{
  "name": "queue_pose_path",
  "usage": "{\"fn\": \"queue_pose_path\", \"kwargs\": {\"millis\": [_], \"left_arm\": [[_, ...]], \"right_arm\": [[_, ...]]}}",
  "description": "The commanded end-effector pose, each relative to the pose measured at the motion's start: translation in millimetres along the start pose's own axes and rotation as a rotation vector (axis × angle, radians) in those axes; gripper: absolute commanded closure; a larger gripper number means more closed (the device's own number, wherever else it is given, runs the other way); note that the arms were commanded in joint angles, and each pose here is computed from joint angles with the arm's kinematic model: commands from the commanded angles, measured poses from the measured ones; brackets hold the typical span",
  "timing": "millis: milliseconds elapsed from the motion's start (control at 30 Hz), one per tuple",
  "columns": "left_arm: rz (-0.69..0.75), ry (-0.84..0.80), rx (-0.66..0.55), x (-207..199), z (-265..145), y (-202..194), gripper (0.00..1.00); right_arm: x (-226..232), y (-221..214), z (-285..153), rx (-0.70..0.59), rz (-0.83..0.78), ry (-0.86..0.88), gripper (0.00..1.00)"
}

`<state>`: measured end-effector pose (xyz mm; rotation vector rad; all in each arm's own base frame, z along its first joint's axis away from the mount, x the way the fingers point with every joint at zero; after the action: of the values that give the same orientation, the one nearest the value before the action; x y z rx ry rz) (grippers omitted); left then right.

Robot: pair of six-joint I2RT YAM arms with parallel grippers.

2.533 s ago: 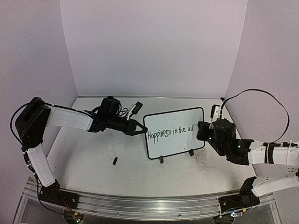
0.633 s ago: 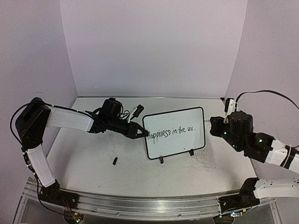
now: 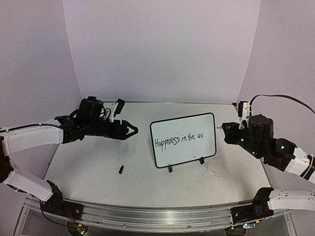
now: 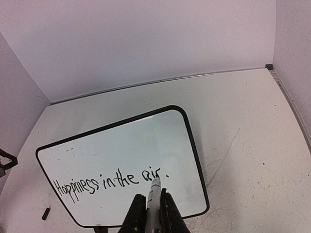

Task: Write a sentence on the whiteboard
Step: Place the whiteboard at the center of the board, then pick up the pen cap from the center of the board.

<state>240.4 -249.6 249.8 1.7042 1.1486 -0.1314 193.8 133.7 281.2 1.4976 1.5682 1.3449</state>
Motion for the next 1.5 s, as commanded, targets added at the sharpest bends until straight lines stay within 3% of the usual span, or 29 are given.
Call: {"fn": "queue_pose_path", "kwargs": {"millis": [0,133,267,767,1067,1467], "left_arm": [[-0.293,0.215,-0.046,30,-33,-35,0.39],[-0.432,0.302,0.038,48,-38,-70,0.4],[-0.474,0.372,0.128,65,-30,-99,0.41],[-0.37,0.552,0.285,85,21,-114,0.48],[-0.303,0.649,0.338,83,35,-140,0.64],[-0.168,0.753,0.408,79,52,-160,0.76]], "right_arm": [[10,-5,6,0.006,-0.005,0.101,1.0],[19,-10,9,0.025,-0.027,0.186,1.0],[26,-17,10,0.037,-0.012,0.265,1.0],[28,-22,3,0.033,0.058,0.345,1.0],[30,-23,3,0.038,0.066,0.357,1.0],[32,-32,5,0.05,0.085,0.362,1.0]]}}
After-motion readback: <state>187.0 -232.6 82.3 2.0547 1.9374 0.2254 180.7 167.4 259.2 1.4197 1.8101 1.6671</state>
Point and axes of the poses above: each gripper's point midway between its finger pads, its own z axis out along the fingers, its own x axis along the line the jaws close on, y = z × x, the point moved 8 cm from there along -z, back along the fingers, and after that the axes turned 5 degrees about -z, right-handed, at the moved point
